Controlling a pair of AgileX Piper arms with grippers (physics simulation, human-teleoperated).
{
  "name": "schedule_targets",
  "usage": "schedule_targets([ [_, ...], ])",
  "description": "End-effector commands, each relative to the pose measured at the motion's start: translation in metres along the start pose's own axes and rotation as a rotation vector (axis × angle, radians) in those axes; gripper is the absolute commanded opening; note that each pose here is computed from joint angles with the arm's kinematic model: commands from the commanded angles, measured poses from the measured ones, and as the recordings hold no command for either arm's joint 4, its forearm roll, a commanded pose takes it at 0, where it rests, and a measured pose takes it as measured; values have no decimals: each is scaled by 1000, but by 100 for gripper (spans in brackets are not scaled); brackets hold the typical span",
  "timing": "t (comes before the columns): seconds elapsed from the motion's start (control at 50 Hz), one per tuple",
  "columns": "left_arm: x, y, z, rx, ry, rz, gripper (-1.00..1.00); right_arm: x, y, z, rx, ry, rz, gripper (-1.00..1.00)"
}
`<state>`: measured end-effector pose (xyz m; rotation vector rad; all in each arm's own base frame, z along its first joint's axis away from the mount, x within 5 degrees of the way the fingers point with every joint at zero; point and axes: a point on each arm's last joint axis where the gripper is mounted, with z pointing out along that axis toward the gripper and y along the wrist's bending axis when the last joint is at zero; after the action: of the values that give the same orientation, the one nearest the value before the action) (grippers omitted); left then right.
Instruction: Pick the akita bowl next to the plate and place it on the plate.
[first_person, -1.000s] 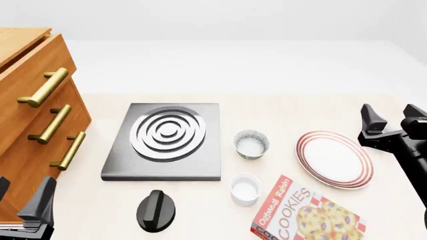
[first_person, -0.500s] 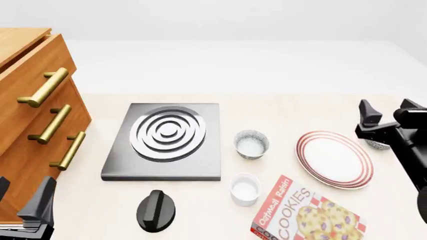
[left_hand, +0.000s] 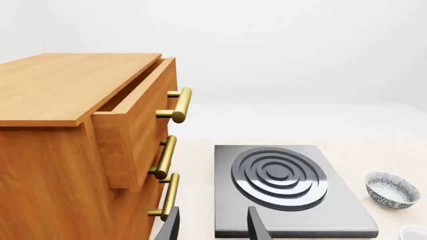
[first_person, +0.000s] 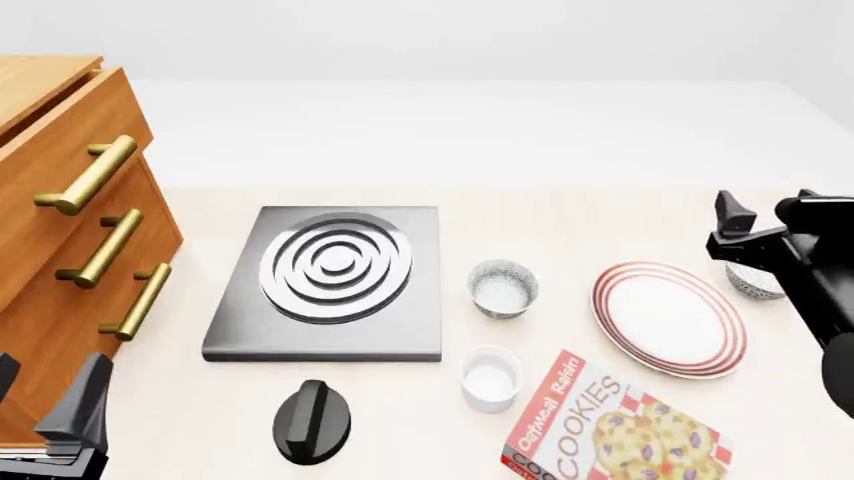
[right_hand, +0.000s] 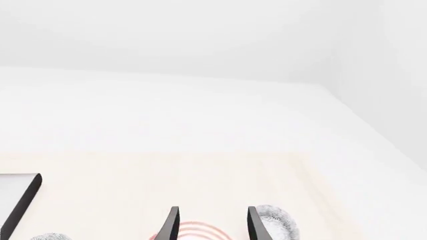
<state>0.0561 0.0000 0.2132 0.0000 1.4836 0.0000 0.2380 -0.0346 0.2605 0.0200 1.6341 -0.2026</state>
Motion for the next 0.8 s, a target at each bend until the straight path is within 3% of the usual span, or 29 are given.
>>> schedule_targets([
  [0.02, 0, 0, 0, 0, 0, 0, 100, 2, -5, 11, 18, 19, -7, 100],
  [0.8, 0, 0, 0, 0, 0, 0, 100, -2, -24, 42, 72, 80, 16, 100],
])
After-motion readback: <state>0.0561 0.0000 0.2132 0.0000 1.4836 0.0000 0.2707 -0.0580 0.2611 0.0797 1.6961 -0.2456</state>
